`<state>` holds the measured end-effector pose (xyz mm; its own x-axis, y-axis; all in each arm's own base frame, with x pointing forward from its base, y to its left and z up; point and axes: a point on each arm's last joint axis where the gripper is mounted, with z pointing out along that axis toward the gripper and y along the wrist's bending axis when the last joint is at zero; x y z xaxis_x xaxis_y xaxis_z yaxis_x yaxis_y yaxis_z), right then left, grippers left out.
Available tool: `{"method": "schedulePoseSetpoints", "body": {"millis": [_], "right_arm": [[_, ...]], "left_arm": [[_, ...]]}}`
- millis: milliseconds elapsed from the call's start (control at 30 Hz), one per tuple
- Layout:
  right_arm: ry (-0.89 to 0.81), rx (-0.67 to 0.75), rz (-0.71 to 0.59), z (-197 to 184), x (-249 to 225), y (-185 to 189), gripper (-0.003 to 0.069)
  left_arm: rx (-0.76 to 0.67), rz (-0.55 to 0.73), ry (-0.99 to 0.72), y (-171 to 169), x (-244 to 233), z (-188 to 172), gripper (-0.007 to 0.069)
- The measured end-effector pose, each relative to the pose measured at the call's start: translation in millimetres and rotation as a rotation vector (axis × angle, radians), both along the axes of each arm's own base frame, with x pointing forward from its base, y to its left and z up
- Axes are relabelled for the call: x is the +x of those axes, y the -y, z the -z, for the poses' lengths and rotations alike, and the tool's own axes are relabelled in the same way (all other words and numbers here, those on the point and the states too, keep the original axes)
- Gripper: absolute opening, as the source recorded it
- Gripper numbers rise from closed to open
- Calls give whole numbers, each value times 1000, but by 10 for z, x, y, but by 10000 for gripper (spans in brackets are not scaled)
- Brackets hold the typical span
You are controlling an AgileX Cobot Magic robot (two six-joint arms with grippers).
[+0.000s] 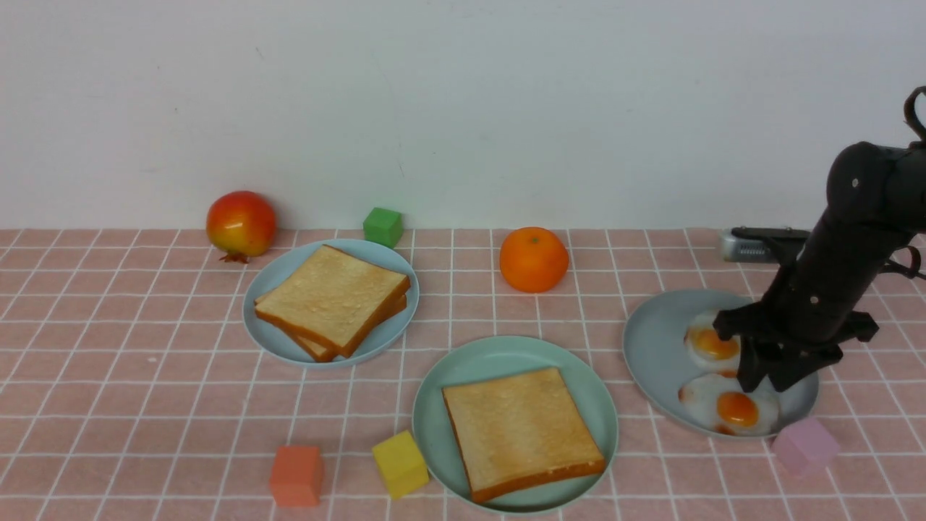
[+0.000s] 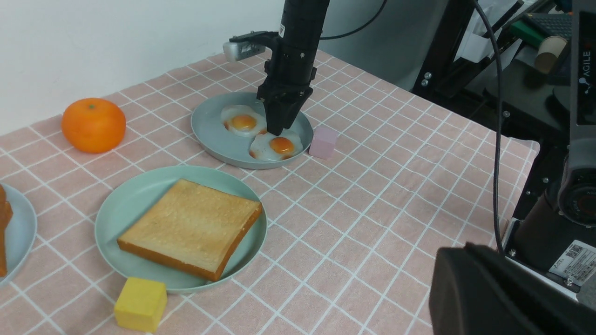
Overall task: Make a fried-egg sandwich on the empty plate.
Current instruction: Use the right arm to grab a fried egg
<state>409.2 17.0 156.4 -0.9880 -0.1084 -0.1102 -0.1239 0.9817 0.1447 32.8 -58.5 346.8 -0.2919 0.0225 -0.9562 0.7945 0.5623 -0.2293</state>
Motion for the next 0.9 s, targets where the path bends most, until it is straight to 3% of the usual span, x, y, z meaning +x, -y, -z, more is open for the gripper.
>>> {"method": "schedulePoseSetpoints", "body": {"millis": [100,267,567,900], "right_arm": [[0,0,0,0,0,0,309],[-2,4,-6,0,-3,-35,224],[-2,-3,-23,-7,-3,-75,1],[11,7,-30,-298,-97,-83,-6]], "left_arm": [[0,0,0,0,0,0,23],[0,0,0,0,0,0,23],[0,0,0,0,0,0,23],[1,0,1,0,0,0,29]]}}
